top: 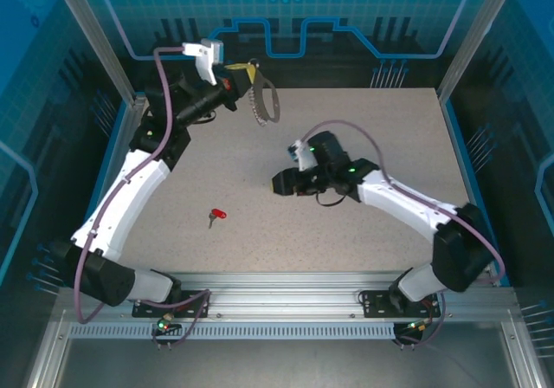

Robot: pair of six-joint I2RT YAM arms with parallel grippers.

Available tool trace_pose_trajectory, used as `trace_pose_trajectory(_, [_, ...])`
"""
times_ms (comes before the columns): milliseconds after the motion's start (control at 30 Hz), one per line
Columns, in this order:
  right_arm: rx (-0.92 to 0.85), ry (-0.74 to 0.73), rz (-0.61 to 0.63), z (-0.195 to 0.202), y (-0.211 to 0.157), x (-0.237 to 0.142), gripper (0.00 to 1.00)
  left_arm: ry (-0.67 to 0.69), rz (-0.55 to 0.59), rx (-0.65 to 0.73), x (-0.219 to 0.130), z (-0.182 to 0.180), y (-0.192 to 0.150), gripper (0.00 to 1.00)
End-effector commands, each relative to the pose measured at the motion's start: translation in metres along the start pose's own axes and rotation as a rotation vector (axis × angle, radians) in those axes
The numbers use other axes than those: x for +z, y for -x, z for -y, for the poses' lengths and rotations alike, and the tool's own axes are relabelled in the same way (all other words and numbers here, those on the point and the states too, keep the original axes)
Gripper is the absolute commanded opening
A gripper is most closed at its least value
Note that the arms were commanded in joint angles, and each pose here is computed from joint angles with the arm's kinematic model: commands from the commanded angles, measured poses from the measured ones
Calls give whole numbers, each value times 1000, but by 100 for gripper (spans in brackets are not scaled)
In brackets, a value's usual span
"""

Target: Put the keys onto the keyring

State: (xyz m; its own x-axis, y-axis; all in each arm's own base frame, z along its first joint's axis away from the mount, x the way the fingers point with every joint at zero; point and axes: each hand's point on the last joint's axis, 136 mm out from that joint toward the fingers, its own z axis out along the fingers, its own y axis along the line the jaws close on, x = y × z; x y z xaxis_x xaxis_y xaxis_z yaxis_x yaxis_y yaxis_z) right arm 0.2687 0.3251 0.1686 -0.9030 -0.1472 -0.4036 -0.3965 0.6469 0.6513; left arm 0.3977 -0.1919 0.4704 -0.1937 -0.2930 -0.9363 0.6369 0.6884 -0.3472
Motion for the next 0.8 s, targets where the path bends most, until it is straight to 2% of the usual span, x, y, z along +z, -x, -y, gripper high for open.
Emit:
trace_pose_trajectory(0, [-118,-85,-93,-1,-13,31,54,57,52,-21,-10,-18,13,0])
trace_pose_trajectory(100, [-162,-108,-170,-5,-18,62,52,84,65,-33,-11,-28,19,0])
trace_pose_trajectory(467, [-286,-147,-319,-27,-9,157,43,144,92,-21,-20,-56,37,0])
trace_pose_trajectory(767, [-324,-208,-384,-26,-14,200,40,160,128,-51,-28,-72,49,0])
